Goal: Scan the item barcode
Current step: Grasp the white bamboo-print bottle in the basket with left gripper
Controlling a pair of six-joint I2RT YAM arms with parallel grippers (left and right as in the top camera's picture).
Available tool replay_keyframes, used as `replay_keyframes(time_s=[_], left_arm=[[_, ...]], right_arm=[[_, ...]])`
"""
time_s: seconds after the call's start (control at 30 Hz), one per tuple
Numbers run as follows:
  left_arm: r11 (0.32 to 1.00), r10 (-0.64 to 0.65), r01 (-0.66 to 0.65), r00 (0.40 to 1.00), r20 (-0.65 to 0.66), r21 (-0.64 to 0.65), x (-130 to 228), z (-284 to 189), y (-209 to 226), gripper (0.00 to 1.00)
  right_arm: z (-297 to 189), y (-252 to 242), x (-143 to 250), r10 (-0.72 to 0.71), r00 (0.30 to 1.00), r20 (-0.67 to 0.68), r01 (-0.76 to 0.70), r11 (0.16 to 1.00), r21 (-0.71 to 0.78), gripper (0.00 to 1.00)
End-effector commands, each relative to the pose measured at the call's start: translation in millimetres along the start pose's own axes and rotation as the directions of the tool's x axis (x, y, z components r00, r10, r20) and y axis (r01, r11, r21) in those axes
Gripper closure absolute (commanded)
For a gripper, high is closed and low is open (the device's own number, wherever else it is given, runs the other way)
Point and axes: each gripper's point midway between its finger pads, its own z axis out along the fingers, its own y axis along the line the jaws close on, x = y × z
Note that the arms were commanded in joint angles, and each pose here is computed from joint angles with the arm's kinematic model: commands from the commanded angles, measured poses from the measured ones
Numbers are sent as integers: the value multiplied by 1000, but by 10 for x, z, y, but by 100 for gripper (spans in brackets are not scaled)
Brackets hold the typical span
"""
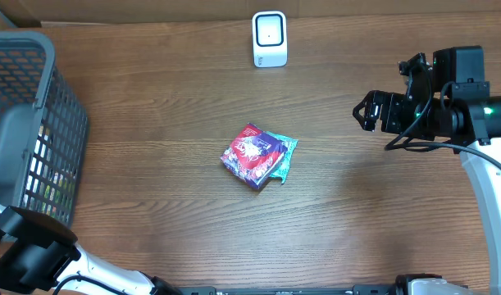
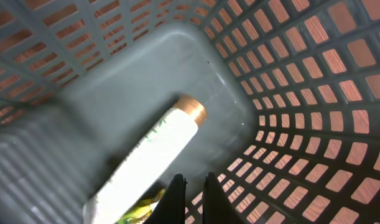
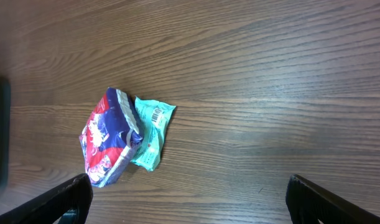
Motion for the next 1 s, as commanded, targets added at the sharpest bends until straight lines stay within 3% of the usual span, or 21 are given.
replay_keyframes(time_s=[0.0,0.07,0.1,0.13,0.17,0.2,0.23,0.6,0.97], left_arm=[[1000,2,-3,999,44,22,-70,-173,-100,96],[1000,2,-3,999,39,17,-59,-165,-89,96],[1000,3,-3,999,36,5,-53,-149,-63,89],[1000,11,-11,999,33,-8,-45,-125,-34,64],[1000,11,-10,1000,28,-28,-34,-88,8,32],[999,10,-9,1000,23,-49,-24,-43,59,11],[998,9,-8,1000,20,-65,-13,3,100,3],[980,180,-188,977,-119,-65,560,906,387,0],[956,214,-243,960,-179,-162,1056,1420,780,0]], right_arm=[[0,23,-28,-4,1000,8,4,1000,-5,0],[0,23,-30,-4,1000,9,4,1000,-6,0],[0,23,-30,-4,1000,9,4,1000,-6,0],[1,24,-33,-5,1000,10,5,1000,-6,0],[1,24,-36,-5,1000,11,5,1000,-6,0],[3,24,-37,-5,1000,11,5,1000,-6,0],[2,25,-40,-6,1000,12,6,1000,-6,0],[2,30,-69,-10,1000,24,10,1000,-8,0],[1,35,-89,-13,999,32,13,1000,-10,0]])
